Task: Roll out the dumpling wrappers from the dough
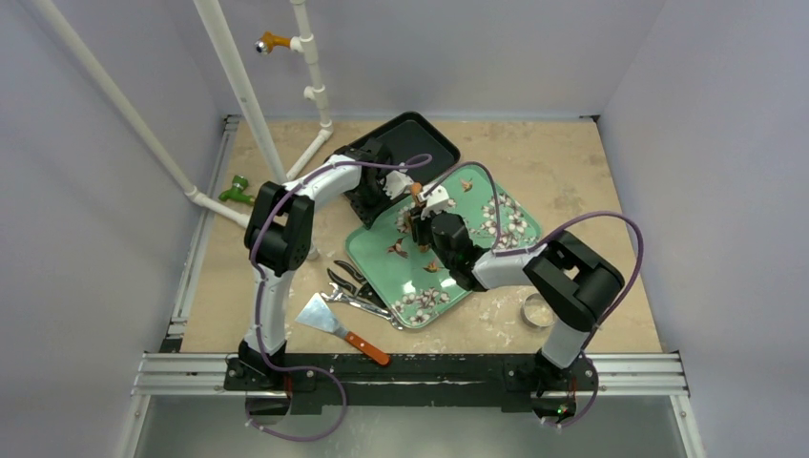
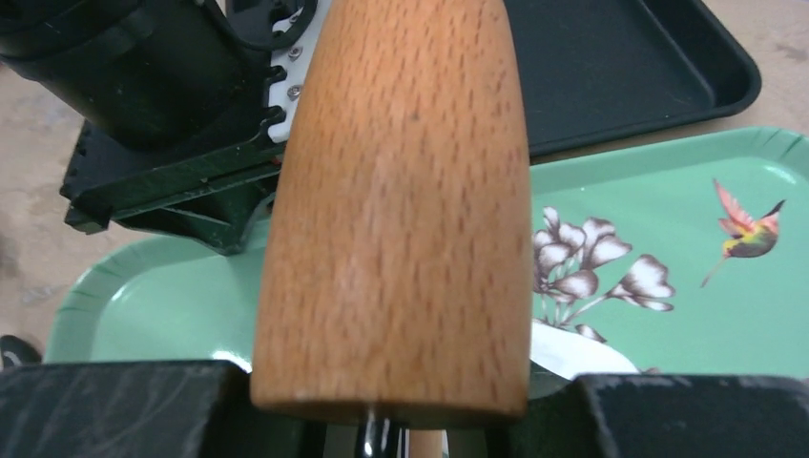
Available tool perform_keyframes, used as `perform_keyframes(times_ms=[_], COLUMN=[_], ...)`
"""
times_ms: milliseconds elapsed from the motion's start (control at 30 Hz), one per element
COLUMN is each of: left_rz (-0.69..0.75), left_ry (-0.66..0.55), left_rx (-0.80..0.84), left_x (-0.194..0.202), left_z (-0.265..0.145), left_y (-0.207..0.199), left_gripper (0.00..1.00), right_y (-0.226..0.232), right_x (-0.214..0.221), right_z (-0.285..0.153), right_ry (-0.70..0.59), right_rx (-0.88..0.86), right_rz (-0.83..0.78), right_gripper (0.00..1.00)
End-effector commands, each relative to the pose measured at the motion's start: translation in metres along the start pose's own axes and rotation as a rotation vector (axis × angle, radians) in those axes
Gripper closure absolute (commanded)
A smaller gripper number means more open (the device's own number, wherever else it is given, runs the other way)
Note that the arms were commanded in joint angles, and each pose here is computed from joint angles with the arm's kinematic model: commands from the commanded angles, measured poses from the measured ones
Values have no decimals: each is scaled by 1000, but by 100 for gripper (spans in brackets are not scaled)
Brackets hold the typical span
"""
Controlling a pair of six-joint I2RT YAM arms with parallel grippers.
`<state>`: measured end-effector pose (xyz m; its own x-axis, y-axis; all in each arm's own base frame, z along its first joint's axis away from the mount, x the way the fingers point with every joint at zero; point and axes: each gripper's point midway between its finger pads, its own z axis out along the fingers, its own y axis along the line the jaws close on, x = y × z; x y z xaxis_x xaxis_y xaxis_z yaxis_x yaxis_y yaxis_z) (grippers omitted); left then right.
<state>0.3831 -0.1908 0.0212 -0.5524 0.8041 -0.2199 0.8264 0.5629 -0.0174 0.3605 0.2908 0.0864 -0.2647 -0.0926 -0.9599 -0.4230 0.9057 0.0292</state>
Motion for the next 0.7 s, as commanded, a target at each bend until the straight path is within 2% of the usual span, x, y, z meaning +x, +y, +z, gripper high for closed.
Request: perform_keyframes(times_ms=[0, 333, 433, 567, 667], left_rz=[29, 25, 24, 21, 22], left_ry=[98, 95, 100, 100, 99], left_rx=[-19, -13, -10, -8, -9], left_x=[28, 28, 28, 28, 28], left_z=[10, 10, 10, 10, 10], left_y=[11, 11, 11, 11, 11], left_gripper=[100, 100, 100, 100, 100], right_y=[0, 7, 19, 47, 59], right_x=[131, 131, 81, -2, -46], right_z=[-33, -32, -25, -19, -23], right_ry=[369, 367, 279, 134, 49], right_rx=[-17, -34, -81, -230, -301], right_rz=[15, 58, 57, 65, 54], right_gripper=[100, 100, 100, 100, 100])
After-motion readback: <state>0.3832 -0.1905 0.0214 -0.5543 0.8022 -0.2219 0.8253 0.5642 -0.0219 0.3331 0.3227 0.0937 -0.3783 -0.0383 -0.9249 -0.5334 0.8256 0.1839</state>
